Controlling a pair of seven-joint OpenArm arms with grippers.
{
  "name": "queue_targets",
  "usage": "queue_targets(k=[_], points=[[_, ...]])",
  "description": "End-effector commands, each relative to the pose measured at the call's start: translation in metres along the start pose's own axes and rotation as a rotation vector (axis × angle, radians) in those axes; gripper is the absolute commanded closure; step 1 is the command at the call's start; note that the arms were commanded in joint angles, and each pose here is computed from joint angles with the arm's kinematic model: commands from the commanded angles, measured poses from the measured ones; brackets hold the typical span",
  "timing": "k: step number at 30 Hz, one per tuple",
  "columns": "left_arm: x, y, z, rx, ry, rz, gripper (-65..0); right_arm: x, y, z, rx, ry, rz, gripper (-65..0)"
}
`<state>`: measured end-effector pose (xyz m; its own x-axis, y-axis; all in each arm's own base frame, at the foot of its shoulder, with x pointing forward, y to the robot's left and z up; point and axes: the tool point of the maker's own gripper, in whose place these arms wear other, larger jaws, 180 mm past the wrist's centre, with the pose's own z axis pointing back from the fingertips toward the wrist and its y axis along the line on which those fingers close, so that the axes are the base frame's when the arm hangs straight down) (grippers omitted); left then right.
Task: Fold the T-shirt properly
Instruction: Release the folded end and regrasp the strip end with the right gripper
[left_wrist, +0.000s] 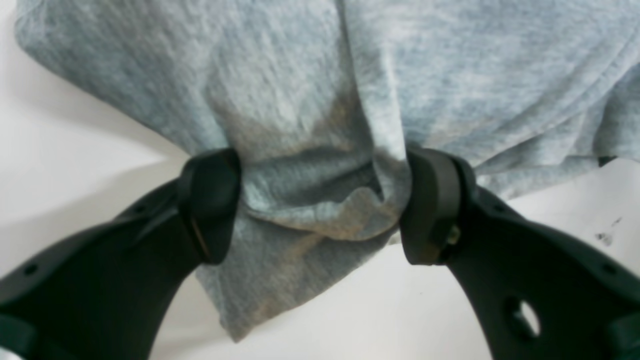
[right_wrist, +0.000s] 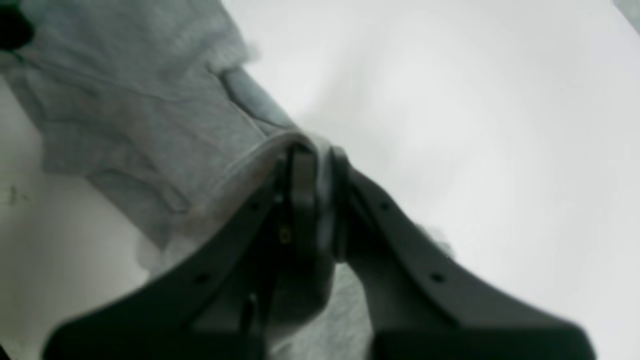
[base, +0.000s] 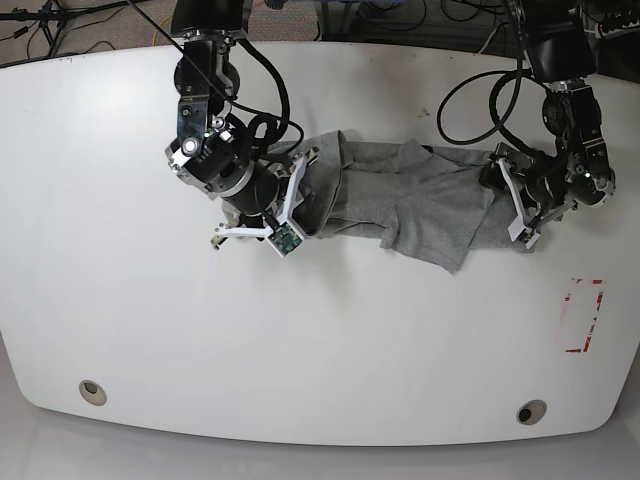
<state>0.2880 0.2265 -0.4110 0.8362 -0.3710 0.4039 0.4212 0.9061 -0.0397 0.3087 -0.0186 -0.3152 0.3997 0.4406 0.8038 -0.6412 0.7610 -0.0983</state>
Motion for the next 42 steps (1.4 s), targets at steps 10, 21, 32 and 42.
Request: queue_targets(k=[10, 21, 32, 42], points=[[0.004, -0.002, 0.001, -0.003, -0.004, -0.004, -45.8, 0.008, 0.02, -0.02, 0.073, -0.018, -0.019, -14.9], [0.004, -0.002, 0.001, -0.003, -0.004, -0.004, -45.8, 0.026, 0.029, -0.013, 0.08, -0.066, 0.016, -43.4], [0.004, -0.002, 0.001, -0.002, -0.005, -0.004, -45.8, -0.008, 0.013, 0.01, 0.016, -0.005, 0.006, -35.7], [0.008, -0.001, 0.002, 0.0, -0.015, -0.007, -45.8, -0.044, -0.04, 0.028, -0.109, 0.043, -0.112, -4.8]])
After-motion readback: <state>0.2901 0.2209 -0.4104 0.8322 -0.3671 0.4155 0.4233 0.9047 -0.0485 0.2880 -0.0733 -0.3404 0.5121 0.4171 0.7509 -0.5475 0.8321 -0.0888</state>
